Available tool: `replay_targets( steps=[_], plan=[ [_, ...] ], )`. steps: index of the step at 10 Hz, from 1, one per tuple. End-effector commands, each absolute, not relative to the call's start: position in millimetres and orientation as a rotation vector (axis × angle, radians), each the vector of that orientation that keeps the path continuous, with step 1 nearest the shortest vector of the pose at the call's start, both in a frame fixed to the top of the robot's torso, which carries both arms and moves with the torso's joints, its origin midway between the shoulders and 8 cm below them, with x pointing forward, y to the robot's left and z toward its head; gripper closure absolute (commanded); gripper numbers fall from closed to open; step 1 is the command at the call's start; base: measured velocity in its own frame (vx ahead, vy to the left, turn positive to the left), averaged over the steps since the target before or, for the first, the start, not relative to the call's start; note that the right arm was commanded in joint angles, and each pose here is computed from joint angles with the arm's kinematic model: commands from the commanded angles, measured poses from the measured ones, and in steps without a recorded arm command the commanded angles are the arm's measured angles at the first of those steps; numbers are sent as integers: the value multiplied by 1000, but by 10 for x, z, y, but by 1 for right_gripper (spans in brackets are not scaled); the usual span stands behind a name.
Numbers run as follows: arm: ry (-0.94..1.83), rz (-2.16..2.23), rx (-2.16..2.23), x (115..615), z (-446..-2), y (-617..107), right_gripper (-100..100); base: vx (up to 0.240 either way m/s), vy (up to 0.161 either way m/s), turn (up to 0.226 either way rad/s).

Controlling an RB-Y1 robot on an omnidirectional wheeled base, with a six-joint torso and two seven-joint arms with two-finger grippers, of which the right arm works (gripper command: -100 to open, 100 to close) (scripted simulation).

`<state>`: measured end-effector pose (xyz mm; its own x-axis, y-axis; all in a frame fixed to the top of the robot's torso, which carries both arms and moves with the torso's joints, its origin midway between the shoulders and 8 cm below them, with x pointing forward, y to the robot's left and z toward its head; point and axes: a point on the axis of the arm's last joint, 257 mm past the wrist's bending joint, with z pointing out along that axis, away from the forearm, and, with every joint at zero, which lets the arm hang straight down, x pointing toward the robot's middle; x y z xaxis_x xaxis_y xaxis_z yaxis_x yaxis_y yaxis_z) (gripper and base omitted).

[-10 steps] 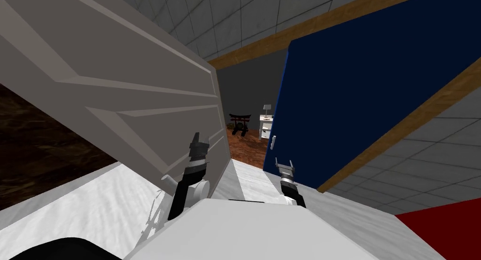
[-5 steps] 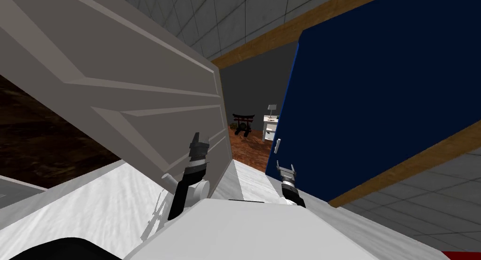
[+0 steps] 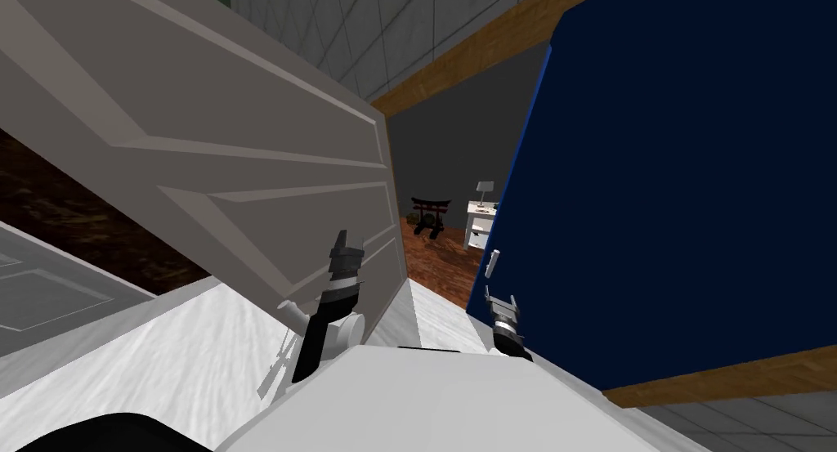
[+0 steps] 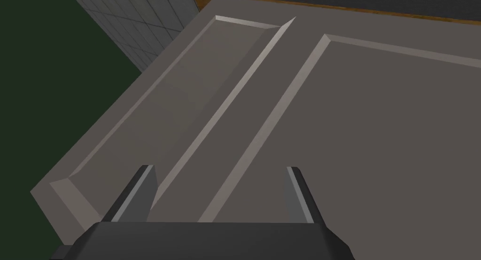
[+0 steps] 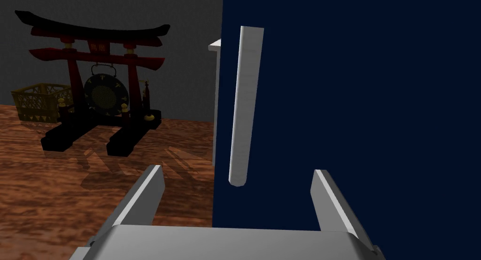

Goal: Pull the door open

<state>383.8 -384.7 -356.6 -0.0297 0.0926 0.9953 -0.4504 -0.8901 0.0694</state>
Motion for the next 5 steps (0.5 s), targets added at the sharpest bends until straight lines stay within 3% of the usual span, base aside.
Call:
replay_targets(
  steps=[1, 5],
  plan=[
    [-407, 1968, 1890, 3808, -3654, -3902, -100, 68, -66, 98],
    [-493, 1935, 1917, 3697, -3854, -4025, -100, 63, -66, 121]
  ],
)
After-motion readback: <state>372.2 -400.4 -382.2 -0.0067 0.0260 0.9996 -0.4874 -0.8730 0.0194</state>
